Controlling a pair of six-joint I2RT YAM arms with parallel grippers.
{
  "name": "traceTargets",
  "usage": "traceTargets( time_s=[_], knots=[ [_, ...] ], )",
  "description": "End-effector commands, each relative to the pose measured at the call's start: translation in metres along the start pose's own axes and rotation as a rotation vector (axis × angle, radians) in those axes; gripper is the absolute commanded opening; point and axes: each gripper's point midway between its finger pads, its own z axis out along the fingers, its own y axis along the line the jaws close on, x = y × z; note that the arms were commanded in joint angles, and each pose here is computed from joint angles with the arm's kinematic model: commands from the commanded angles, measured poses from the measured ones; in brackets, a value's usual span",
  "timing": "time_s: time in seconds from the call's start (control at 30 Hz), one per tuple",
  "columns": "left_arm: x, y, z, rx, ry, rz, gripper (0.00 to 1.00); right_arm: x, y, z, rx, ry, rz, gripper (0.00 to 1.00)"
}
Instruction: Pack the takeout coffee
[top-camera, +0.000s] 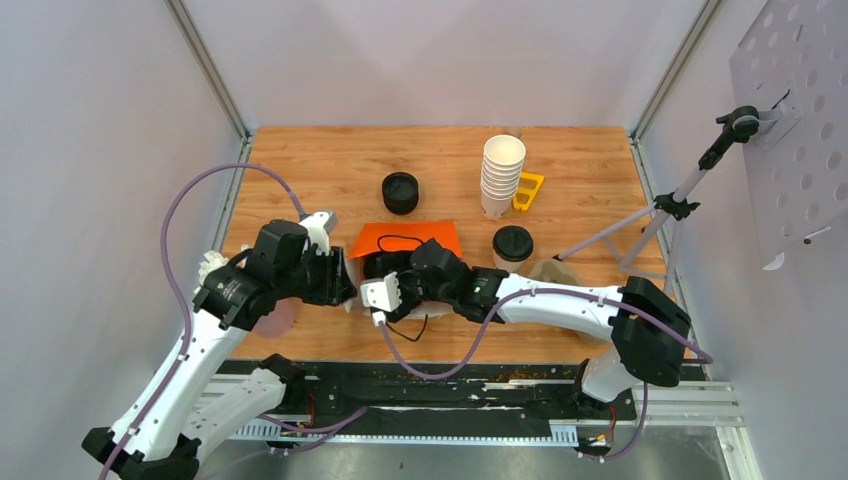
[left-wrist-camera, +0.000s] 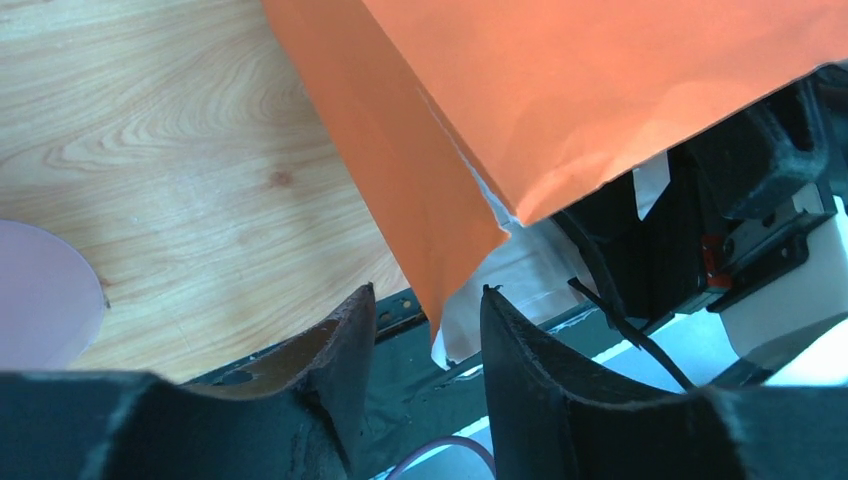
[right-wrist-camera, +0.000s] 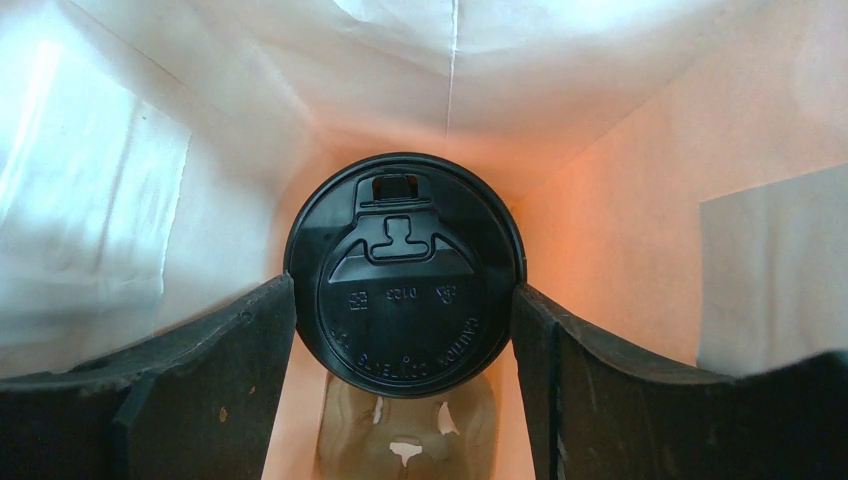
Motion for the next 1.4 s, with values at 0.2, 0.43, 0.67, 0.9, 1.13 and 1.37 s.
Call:
traceTargets(
  time_s=[0.2,0.43,0.67,0.9,1.13,1.37],
  knots=[
    [-0.006,0.003,0.002,-0.012,-0.014,0.033,0.0,-0.003,-0.034,-0.006,0.087,-0.017,-0.032,0.57],
    [-0.003,0.001,0.005,0.002,-0.005,0.035,0.0,0.01,-0.04,-0.015,0.093,0.017,-0.047,0.57],
    [-0.007,-0.004,0.005,0.028,-0.014,0.037,0.0,0.009,-0.041,-0.003,0.086,-0.008,-0.061,0.57],
    [-0.005,-0.005,0.007,0.034,-0.008,0.032,0.0,0.007,-0.042,0.004,0.079,-0.015,-0.084,0.57],
    [-0.009,-0.009,0.009,0.053,-0.016,0.03,0.0,0.001,-0.041,0.007,0.052,-0.019,-0.069,0.57],
    [-0.008,-0.01,0.01,0.06,-0.016,0.024,0.0,0.0,-0.035,0.015,0.03,0.026,-0.052,0.57]
  ],
)
